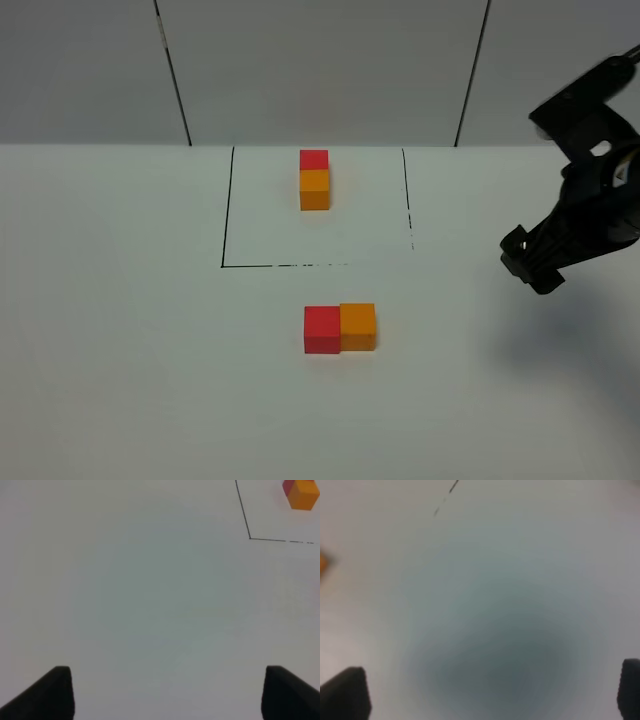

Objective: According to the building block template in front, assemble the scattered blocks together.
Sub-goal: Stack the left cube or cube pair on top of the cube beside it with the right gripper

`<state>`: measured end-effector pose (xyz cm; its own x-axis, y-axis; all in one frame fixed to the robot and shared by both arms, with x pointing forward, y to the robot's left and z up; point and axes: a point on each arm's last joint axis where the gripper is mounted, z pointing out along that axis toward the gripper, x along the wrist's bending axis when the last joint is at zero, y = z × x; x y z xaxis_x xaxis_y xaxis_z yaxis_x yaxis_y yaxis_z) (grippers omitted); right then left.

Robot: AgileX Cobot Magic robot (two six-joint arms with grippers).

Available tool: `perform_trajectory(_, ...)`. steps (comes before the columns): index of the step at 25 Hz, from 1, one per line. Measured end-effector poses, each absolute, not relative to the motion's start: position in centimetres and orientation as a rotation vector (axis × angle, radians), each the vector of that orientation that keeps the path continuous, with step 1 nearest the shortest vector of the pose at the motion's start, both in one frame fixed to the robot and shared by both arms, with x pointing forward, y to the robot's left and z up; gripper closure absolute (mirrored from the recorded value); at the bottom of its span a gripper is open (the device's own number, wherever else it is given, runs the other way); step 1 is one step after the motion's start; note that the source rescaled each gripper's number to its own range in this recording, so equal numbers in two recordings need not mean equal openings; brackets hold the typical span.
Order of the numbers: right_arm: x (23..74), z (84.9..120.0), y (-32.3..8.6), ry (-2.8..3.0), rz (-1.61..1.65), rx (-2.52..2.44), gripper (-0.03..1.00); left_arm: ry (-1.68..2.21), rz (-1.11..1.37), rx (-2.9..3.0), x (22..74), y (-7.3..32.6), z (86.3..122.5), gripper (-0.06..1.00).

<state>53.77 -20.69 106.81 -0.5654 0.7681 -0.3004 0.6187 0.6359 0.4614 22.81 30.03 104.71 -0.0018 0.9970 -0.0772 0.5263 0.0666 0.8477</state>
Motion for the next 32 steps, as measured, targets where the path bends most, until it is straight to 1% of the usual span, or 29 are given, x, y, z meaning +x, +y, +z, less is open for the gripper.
perform_trajectory(5, 57.4, 105.3, -17.7, 2.593, 0.222, 0.884, -0.03, 1.621, 0.823, 1.55, 22.8, 30.0, 104.7, 0.33)
perform_trajectory(10, 60.2, 103.8, -13.4, 2.693, 0.104, 0.65, -0.03, 1.621, 0.823, 1.55, 22.8, 30.0, 104.7, 0.33)
perform_trajectory(15, 61.1, 101.5, -8.6, 2.779, 0.042, 0.366, -0.03, 1.621, 0.823, 1.55, 22.8, 30.0, 104.7, 0.33)
perform_trajectory(21, 60.9, 98.1, -4.5, 2.887, 0.037, 0.134, -0.03, 1.621, 0.823, 1.55, 22.8, 30.0, 104.7, 0.33)
perform_trajectory(25, 60.6, 97.0, -3.0, 2.902, 0.063, 0.053, -0.03, 1.621, 0.823, 1.55, 22.8, 30.0, 104.7, 0.33)
perform_trajectory(32, 61.2, 94.1, -2.4, 2.913, 0.051, 0.002, -0.03, 1.621, 0.823, 1.55, 22.8, 30.0, 104.7, 0.33)
